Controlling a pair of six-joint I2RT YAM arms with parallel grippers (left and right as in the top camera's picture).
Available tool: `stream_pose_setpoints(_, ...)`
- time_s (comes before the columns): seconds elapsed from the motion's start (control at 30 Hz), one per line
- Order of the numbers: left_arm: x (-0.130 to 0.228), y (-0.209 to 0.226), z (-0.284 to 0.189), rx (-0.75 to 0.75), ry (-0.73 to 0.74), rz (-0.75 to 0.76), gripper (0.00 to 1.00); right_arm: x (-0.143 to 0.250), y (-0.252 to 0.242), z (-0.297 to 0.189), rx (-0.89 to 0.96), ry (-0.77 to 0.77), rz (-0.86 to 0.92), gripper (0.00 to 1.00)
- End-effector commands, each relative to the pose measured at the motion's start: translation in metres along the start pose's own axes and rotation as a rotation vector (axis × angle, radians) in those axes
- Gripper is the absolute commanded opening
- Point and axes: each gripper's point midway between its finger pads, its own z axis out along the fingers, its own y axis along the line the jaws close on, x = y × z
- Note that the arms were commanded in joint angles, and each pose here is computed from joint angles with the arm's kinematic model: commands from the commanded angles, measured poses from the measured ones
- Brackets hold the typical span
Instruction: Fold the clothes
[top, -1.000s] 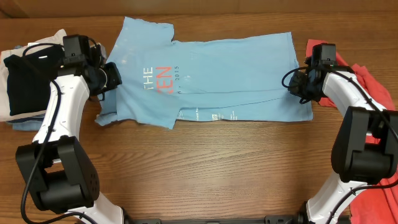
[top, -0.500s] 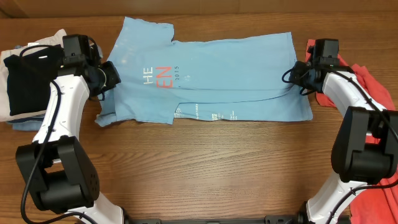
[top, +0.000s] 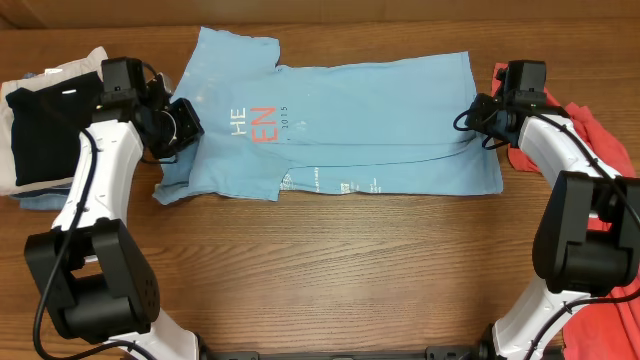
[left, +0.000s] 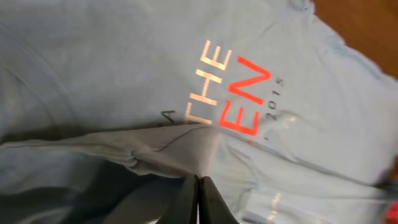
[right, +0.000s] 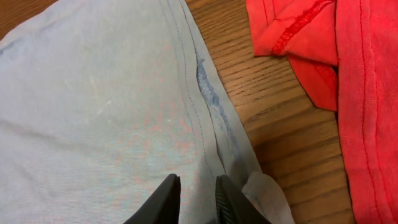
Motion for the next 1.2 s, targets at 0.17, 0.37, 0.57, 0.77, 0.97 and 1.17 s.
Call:
stream_pose_setpoints(0.17,-0.021,0.009,-0.019,0.08,-0.04,-0.357,0.04,-0.003,0.0,-0.001,0.004,-0.013,-0.002,0.23)
stream_pose_setpoints(0.37,-0.032,0.018,-0.024,0.09,-0.072,-0.457,0.04,-0.003,0.0,-0.001,0.004,-0.013,-0.002,0.23)
stream_pose_setpoints(0.57,-0.055,0.024,-0.026,0.04,-0.192,-0.386,0.04,-0.002,0.0,-0.001,0.005,-0.008,-0.001,0.23)
stream_pose_setpoints(0.77,-0.059,-0.006,-0.027,0.179,-0.17,-0.314,0.04,-0.001,-0.001,-0.001,0.007,-0.003,-0.001,0.23)
stream_pose_setpoints(0.97,-0.058,0.022,-0.023,0.01,-0.22,-0.34,0.04,0.0,-0.001,-0.001,0.008,0.0,-0.001,0.23)
stream_pose_setpoints(1.17,-0.047,0.023,-0.018,-0.047,-0.198,-0.296,0.07,0.0,-0.001,-0.001,0.008,0.001,-0.001,0.23)
